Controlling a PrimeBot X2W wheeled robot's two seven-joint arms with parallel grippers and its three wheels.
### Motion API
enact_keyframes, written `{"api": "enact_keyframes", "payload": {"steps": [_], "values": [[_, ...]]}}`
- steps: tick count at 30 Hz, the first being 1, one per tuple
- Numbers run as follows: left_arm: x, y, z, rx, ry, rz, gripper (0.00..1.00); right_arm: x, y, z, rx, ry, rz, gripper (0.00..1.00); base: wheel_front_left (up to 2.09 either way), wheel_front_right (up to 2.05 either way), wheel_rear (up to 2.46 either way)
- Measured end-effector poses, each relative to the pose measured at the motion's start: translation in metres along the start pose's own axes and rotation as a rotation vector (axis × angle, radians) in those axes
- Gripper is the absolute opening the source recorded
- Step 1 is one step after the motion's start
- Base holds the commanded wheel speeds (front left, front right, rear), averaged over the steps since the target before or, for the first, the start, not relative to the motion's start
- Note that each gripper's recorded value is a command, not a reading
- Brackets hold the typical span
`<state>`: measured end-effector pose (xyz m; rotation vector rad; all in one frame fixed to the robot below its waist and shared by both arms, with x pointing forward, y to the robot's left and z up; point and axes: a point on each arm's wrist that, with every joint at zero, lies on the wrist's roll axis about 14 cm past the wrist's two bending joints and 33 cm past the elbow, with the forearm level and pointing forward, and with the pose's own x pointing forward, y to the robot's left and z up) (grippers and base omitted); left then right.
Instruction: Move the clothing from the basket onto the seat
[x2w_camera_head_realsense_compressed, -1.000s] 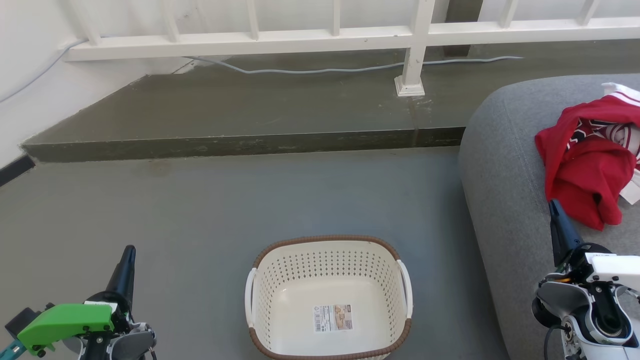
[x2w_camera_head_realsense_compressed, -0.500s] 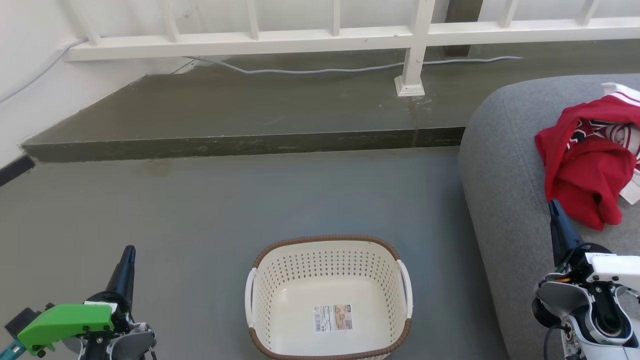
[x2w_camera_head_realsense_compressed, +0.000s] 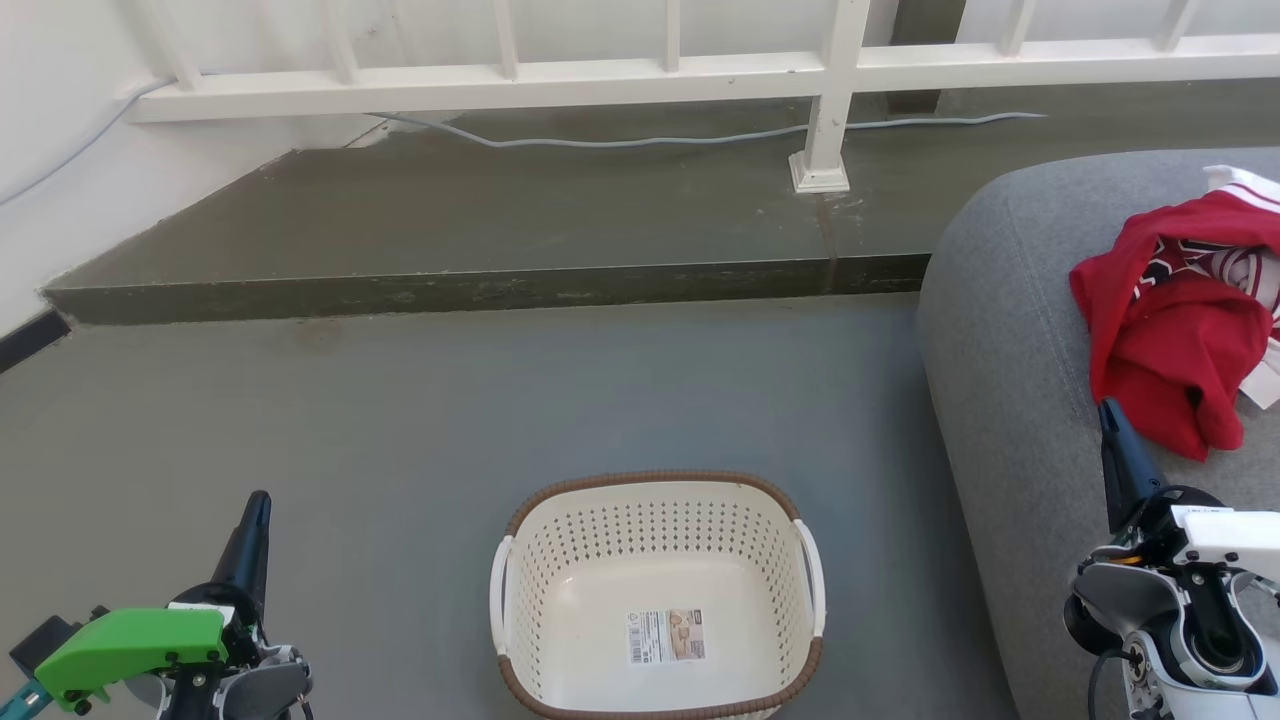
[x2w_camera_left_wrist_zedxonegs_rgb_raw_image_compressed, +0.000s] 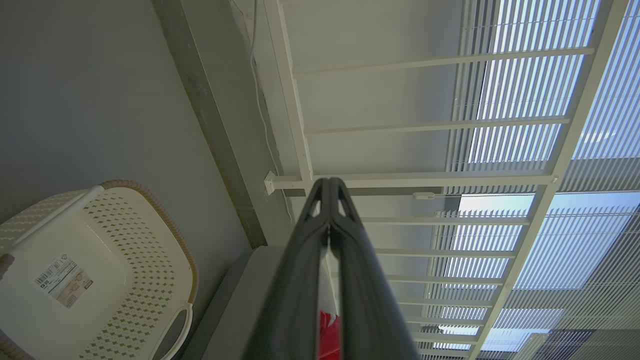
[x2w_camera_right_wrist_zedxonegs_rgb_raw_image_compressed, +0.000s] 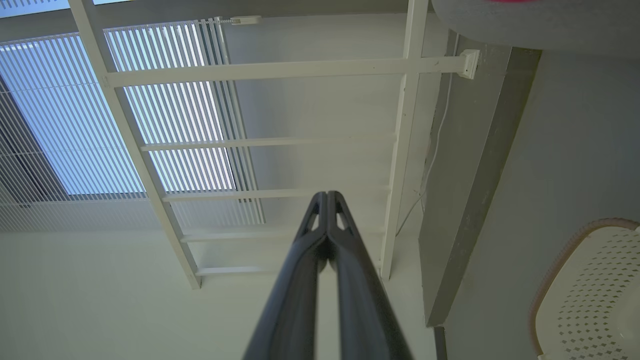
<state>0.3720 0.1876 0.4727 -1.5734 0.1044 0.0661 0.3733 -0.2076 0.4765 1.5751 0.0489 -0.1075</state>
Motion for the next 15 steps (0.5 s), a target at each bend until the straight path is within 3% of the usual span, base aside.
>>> {"api": "enact_keyframes", "payload": {"steps": [15], "values": [[0.0004,-0.0004,0.0000,0.000,0.000,-0.001,0.00,0.0000,0.0001,-0.0010,0.000,0.007,0.000,0.00,0.00,0.00,0.00]]}}
